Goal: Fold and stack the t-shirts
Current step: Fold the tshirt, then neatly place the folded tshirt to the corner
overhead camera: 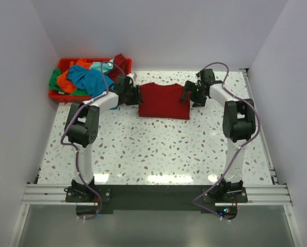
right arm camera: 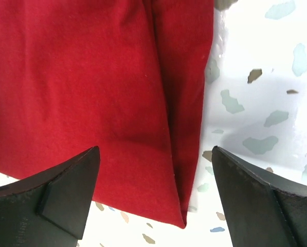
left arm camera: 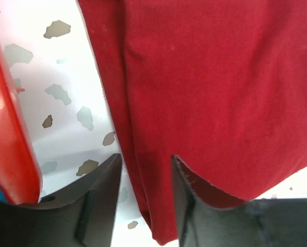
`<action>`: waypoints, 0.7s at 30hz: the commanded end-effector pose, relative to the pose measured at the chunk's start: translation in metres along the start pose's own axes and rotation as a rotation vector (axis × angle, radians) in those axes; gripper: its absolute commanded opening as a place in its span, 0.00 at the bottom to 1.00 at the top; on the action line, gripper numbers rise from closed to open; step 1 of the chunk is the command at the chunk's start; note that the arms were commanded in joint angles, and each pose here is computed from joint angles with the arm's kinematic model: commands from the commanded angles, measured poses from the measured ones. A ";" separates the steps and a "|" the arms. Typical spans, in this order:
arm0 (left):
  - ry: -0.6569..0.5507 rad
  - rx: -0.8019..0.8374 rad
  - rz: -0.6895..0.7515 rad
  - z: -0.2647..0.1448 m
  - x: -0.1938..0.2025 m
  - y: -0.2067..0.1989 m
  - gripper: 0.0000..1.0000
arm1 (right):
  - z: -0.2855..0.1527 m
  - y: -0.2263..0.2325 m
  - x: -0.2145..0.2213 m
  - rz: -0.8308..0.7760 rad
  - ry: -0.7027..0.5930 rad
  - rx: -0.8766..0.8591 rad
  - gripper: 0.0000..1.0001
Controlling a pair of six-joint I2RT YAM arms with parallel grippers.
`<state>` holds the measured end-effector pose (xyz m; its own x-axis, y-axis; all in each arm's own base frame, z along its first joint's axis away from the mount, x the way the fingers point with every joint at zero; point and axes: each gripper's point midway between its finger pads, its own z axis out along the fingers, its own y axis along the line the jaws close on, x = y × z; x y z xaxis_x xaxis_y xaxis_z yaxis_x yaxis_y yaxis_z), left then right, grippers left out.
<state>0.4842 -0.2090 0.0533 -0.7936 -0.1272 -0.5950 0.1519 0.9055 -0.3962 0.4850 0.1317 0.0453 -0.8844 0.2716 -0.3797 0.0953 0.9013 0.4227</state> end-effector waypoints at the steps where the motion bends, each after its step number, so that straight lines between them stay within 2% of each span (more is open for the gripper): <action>1: 0.007 0.024 0.028 0.011 0.005 0.000 0.46 | -0.004 0.013 -0.014 -0.033 -0.045 -0.074 0.91; 4: 0.032 0.027 0.018 0.019 0.013 0.002 0.38 | 0.003 0.011 -0.012 -0.016 -0.033 -0.073 0.89; 12: 0.057 -0.007 0.000 0.029 0.028 0.014 0.33 | 0.018 0.006 -0.006 0.005 -0.015 -0.081 0.86; 15: 0.071 -0.013 0.004 0.029 0.034 0.017 0.28 | 0.023 0.010 -0.002 0.013 0.000 -0.107 0.79; 17: 0.077 -0.020 0.003 0.029 0.038 0.019 0.24 | 0.027 0.011 0.000 0.019 0.011 -0.120 0.71; 21: 0.081 -0.004 -0.001 0.029 0.040 0.017 0.23 | 0.032 0.018 0.003 0.024 0.025 -0.145 0.55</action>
<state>0.4811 -0.2154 0.0221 -0.8181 -0.1132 -0.5638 0.1565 0.8996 -0.4077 0.4984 0.1483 0.0329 -0.8826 0.2879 -0.3716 0.0617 0.8546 0.5156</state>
